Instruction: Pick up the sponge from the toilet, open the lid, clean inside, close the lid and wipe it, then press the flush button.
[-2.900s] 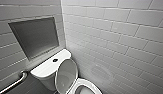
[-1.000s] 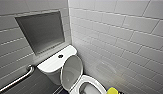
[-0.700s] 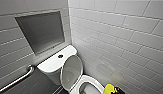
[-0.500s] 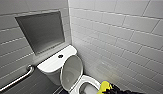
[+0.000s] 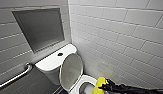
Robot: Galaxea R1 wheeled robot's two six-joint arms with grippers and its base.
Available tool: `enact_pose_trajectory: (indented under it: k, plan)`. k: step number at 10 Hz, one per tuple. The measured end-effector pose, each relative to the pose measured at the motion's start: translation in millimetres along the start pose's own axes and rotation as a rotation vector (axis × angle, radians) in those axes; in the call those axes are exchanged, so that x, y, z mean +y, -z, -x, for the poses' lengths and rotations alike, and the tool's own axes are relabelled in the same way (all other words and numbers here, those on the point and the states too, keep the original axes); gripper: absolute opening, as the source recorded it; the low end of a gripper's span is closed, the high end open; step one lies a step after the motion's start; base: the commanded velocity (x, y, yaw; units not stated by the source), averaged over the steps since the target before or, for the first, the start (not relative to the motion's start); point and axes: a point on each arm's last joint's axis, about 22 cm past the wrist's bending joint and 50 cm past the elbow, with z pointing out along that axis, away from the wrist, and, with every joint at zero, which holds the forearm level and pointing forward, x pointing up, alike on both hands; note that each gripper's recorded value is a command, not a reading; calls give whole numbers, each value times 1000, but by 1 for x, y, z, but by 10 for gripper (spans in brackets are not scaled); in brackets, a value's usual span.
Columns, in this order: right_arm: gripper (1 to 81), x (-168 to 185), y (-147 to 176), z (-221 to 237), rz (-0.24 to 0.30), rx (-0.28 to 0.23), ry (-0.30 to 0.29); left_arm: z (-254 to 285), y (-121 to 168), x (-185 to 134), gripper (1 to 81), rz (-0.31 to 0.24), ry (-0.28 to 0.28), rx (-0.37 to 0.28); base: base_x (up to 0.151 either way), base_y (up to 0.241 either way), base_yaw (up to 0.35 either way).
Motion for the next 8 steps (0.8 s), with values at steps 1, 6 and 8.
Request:
enact_pose_trajectory:
  k: [1,6,8]
  plan:
    - [10,-7,-5,-3,-9,-1,7,-2,-2,-5,811,-9,-1,1,0,0,0]
    - [10,-61,-37,-34,-44,8,58,0,-5,-3,811,-8,1,-6,0,0,0]
    - [10,-53,-47,-44,-11,23,50,4,-4,-4,811,-10,5,-13,0,0,0]
